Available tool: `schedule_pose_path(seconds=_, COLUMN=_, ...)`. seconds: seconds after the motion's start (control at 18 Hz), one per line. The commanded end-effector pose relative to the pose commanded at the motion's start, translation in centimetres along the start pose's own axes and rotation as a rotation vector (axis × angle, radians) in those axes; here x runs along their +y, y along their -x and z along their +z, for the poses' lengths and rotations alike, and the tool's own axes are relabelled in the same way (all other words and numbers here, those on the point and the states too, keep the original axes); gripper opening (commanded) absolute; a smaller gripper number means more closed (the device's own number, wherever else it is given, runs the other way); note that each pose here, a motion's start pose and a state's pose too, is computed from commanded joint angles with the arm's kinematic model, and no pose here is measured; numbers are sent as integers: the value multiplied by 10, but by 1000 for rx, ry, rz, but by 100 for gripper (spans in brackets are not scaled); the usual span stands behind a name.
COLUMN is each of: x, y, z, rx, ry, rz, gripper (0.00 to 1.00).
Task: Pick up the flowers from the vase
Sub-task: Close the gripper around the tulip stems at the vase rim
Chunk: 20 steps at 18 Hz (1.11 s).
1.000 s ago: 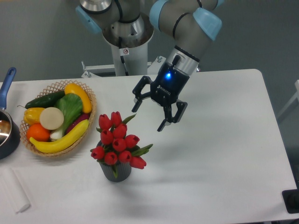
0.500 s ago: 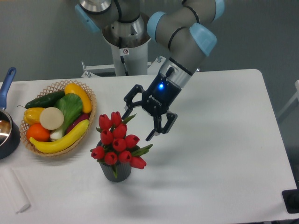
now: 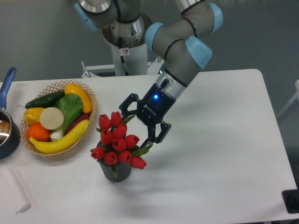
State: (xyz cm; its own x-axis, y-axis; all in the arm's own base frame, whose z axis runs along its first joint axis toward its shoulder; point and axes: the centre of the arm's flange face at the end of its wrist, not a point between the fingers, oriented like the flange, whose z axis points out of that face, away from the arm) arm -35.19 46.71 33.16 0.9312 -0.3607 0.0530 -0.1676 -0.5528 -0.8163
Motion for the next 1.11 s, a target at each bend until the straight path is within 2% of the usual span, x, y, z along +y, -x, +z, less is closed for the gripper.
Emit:
schedule_pose_path(seconds=0.61, x=-3, y=-6, z=30, rx=48, ry=25, rz=11, gripper=100)
schedule_pose_path(seconds=1.0, x=-5, y=-4, z=40, rx=51, ry=21, rz=16, gripper=99)
schedule_pose_path(seconds=1.11, x=-6, y=-3, z=40, rx=52, ry=13, rz=16, gripper=88)
